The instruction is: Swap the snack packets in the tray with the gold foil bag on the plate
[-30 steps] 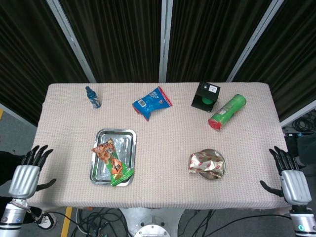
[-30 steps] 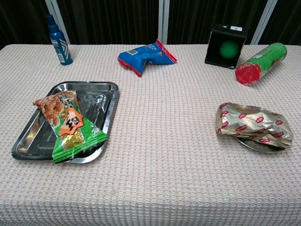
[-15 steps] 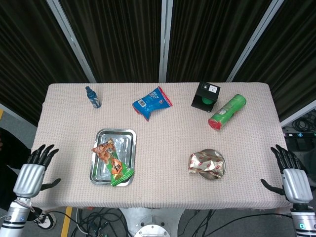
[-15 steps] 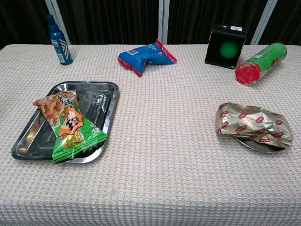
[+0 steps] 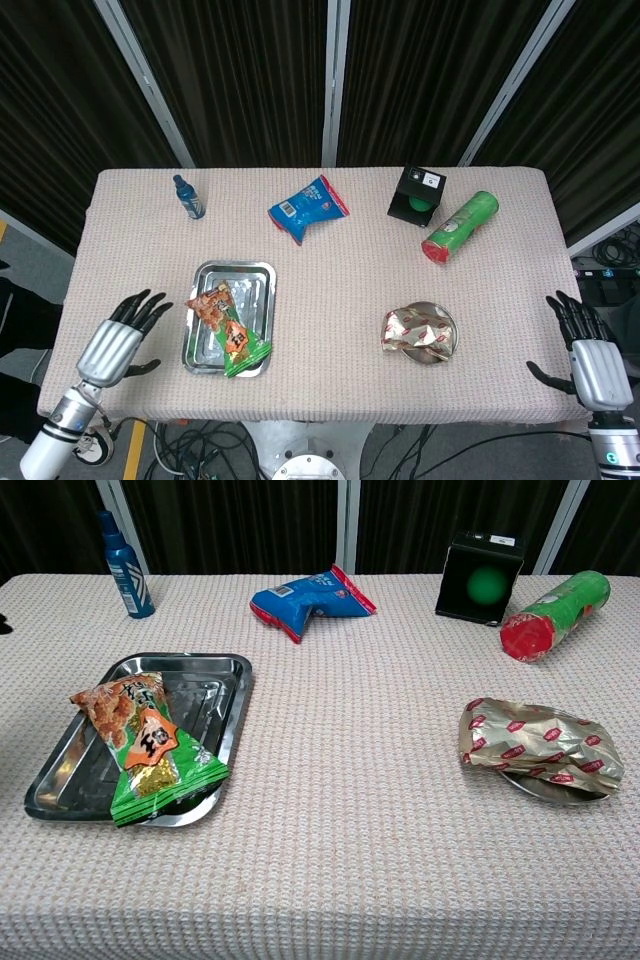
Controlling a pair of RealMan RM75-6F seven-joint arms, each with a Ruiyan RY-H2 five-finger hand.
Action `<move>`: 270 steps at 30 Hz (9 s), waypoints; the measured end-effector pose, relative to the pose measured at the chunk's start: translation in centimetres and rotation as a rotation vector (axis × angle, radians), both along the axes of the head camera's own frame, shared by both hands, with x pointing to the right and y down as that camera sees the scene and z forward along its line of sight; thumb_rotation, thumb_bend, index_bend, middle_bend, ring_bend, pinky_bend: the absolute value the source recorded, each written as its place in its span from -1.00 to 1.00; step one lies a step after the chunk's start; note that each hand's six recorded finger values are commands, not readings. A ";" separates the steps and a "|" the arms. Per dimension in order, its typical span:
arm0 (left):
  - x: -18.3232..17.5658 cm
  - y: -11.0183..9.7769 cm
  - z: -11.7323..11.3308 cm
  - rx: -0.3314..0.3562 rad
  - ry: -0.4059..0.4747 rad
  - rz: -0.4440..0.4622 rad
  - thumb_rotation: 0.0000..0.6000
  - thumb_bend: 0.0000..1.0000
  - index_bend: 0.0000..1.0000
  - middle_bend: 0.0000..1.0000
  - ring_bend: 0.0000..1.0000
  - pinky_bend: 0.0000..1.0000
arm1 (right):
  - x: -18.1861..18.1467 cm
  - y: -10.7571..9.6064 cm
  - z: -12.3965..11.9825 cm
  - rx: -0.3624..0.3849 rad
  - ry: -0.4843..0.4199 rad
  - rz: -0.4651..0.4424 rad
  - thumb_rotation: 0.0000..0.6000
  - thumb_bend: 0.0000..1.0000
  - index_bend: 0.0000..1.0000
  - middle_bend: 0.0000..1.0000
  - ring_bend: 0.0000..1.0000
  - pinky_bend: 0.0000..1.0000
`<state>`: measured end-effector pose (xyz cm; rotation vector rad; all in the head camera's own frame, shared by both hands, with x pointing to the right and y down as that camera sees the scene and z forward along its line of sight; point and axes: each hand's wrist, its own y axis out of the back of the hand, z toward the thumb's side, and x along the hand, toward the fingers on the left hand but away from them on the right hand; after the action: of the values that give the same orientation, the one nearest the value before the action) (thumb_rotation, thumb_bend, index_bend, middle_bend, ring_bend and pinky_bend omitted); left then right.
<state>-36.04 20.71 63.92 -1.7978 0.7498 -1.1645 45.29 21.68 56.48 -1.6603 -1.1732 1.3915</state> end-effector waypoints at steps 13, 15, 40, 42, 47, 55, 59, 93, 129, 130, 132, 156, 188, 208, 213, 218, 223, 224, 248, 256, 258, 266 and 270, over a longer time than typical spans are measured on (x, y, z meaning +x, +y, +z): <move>8.1 -2.5 2.4 -0.024 0.118 0.223 1.00 -0.93 -0.76 -0.84 -0.99 -0.73 | 0.4 0.0 0.3 -0.011 -0.004 0.020 1.00 -0.88 -1.00 -1.00 -1.00 -1.00; 9.2 -2.7 3.0 -0.037 0.129 0.245 1.00 -0.93 -0.76 -0.84 -0.99 -0.73 | 0.6 0.0 0.3 -0.012 -0.005 0.025 1.00 -0.88 -1.00 -1.00 -1.00 -1.00; 11.2 -3.3 8.1 -0.165 -0.017 0.351 1.00 -0.77 -0.45 -0.45 -0.59 -0.36 | 1.4 0.1 0.6 -0.019 0.005 0.051 1.00 -0.82 -1.00 -1.00 -1.00 -1.00; 11.1 -3.3 8.3 -0.170 -0.024 0.350 1.00 -0.71 -0.40 -0.40 -0.54 -0.30 | 1.4 0.1 0.6 -0.019 0.007 0.052 1.00 -0.81 -1.00 -1.00 -1.00 -1.00; 11.3 -3.3 8.3 -0.156 -0.025 0.349 1.00 -0.57 -0.17 -0.17 -0.33 -0.11 | 1.4 0.1 0.6 -0.022 0.011 0.055 1.00 -0.79 -1.00 -1.00 -1.00 -1.00; 11.9 -3.9 7.8 -0.092 0.019 0.335 1.00 -0.35 0.21 0.19 0.01 0.20 | 1.5 0.2 0.7 -0.028 0.014 0.060 1.00 -0.78 -1.00 -1.00 -1.00 -1.00; 12.6 -4.5 7.4 -0.050 0.064 0.325 1.00 -0.25 0.31 0.29 0.10 0.28 | 1.7 0.2 0.8 -0.031 0.016 0.064 1.00 -0.78 -1.00 -1.00 -1.00 -1.00; 30.2 -14.4 6.8 0.087 0.322 0.387 1.00 -0.22 0.37 0.33 0.14 0.30 | 3.0 0.4 0.6 -0.016 0.002 0.098 1.00 -0.78 -1.00 -1.00 -1.00 -1.00; 19.7 -14.9 8.1 0.043 0.137 0.199 1.00 -0.74 -0.78 -0.71 -0.84 -0.68 | -0.4 0.2 2.3 -0.084 -0.041 -0.023 1.00 -0.85 -1.00 -1.00 -1.00 -1.00; 18.4 -14.3 7.9 0.034 0.132 0.177 1.00 -0.75 -0.78 -0.71 -0.84 -0.68 | -0.9 0.2 2.5 -0.092 -0.045 -0.033 1.00 -0.86 -1.00 -1.00 -1.00 -1.00; 15.1 -12.4 7.2 0.012 0.115 0.116 1.00 -0.75 -0.78 -0.71 -0.84 -0.69 | -2.1 0.0 3.0 -0.109 -0.056 -0.061 1.00 -0.86 -1.00 -1.00 -1.00 -1.00; -6.0 1.5 -0.4 0.024 -0.026 -0.338 1.00 -0.76 -0.77 -0.69 -0.84 -0.69 | -12.8 -2.9 11.6 -0.312 -0.058 -0.214 1.00 -0.83 -1.00 -0.90 -1.00 -0.92; -9.5 3.1 -0.7 0.006 -0.036 -0.420 1.00 -0.76 -0.77 -0.69 -0.84 -0.69 | -17.7 -3.9 9.9 -0.213 -0.085 -0.295 1.00 -0.35 -0.38 -0.11 -0.23 0.04; -11.1 3.5 -1.6 0.028 -0.036 -0.458 1.00 -0.75 -0.77 -0.69 -0.84 -0.69 | -31.7 -4.6 10.9 -0.187 -0.215 -0.521 1.00 -0.51 -0.38 -0.18 -0.23 0.02; -11.5 3.8 -1.5 0.024 -0.042 -0.467 1.00 -0.76 -0.77 -0.69 -0.84 -0.69 | -33.6 -4.6 12.5 -0.203 -0.224 -0.537 1.00 -0.71 -0.73 -0.45 -0.50 -0.29; -11.6 3.9 -1.5 0.022 -0.048 -0.462 1.00 -0.76 -0.77 -0.69 -0.84 -0.69 | -34.8 -4.7 13.5 -0.230 -0.254 -0.546 1.00 -0.98 -1.00 -0.89 -0.99 -0.77; -11.8 4.1 -1.5 0.017 -0.043 -0.475 1.00 -0.75 -0.77 -0.69 -0.84 -0.69 | -35.1 -4.8 12.7 -0.221 -0.299 -0.559 1.00 -1.00 -1.00 -0.94 -1.00 -0.81; -11.8 4.1 -1.5 0.017 -0.042 -0.474 1.00 -0.75 -0.77 -0.69 -0.84 -0.69 | -34.9 -5.0 12.1 -0.208 -0.304 -0.563 1.00 -1.00 -1.00 -0.94 -1.00 -0.81; -10.8 3.9 -2.9 0.052 0.021 -0.457 1.00 -0.76 -0.77 -0.69 -0.84 -0.69 | -28.6 -14.7 14.7 -0.214 -0.100 -0.310 1.00 -1.00 -1.00 -0.91 -1.00 -0.96; -11.4 4.1 -3.1 0.045 0.020 -0.472 1.00 -0.76 -0.77 -0.69 -0.84 -0.69 | -30.7 -14.5 17.6 -0.313 -0.120 -0.288 1.00 -0.99 -1.00 -0.82 -1.00 -0.85; -11.5 4.1 -3.0 0.041 0.018 -0.472 1.00 -0.76 -0.77 -0.69 -0.84 -0.69 | -30.9 -14.4 18.1 -0.324 -0.120 -0.281 1.00 -0.98 -1.00 -0.74 -0.94 -0.75; -11.8 4.3 -2.7 0.032 0.017 -0.484 1.00 -0.76 -0.76 -0.69 -0.84 -0.69 | -31.1 -14.4 19.6 -0.341 -0.129 -0.272 1.00 -0.78 -0.29 -0.20 -0.31 0.03; -11.9 4.4 -2.6 0.024 0.015 -0.487 1.00 -0.76 -0.75 -0.68 -0.84 -0.69 | -31.1 -14.3 20.0 -0.332 -0.135 -0.277 1.00 -0.63 0.09 0.07 -0.02 0.35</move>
<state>-47.99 25.12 61.36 -1.6502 1.2510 -1.4421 14.16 7.40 76.48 -2.0865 -0.7710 1.3655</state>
